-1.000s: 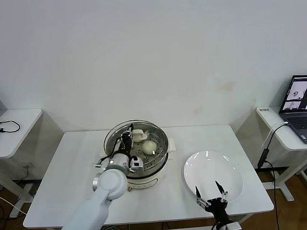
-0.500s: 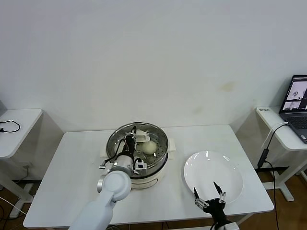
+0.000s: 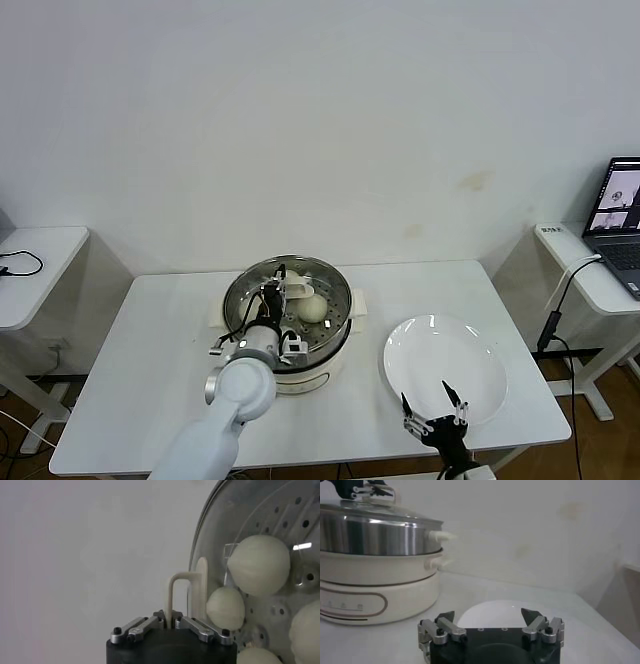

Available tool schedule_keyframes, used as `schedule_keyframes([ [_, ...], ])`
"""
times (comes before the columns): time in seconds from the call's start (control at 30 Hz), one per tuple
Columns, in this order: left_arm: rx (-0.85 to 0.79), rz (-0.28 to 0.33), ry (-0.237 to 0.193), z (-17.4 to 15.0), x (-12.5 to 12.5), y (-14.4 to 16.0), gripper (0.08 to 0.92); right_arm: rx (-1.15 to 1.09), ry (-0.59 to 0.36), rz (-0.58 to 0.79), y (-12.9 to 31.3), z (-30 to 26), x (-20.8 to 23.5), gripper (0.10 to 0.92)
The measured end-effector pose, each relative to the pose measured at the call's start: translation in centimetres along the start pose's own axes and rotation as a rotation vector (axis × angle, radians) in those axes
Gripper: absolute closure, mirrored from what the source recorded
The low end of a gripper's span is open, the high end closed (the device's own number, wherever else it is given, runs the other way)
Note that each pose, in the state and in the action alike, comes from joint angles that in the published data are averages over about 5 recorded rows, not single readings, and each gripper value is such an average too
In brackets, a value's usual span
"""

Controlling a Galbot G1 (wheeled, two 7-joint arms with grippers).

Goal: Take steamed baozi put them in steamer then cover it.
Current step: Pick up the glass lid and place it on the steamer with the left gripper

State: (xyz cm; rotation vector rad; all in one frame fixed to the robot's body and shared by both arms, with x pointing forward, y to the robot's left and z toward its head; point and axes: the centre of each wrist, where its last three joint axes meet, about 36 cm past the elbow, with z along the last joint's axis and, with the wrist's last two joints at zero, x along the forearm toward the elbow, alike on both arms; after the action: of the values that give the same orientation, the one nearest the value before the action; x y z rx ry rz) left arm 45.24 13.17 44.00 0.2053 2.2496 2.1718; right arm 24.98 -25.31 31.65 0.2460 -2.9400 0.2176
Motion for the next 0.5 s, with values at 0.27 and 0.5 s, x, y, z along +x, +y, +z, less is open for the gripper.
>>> schedule_keyframes([
  [0.27, 0.001, -0.022, -0.007, 0.7, 1.1, 0.3, 0.518, 0.002, 0.002, -0.009, 0.3, 0.0, 0.0, 0.200],
  [0.5, 0.002, -0.047, -0.035, 1.4, 3.4, 0.6, 0.319, 0.006, 0.007, -0.013, 0.4, 0.1, 0.4, 0.200],
])
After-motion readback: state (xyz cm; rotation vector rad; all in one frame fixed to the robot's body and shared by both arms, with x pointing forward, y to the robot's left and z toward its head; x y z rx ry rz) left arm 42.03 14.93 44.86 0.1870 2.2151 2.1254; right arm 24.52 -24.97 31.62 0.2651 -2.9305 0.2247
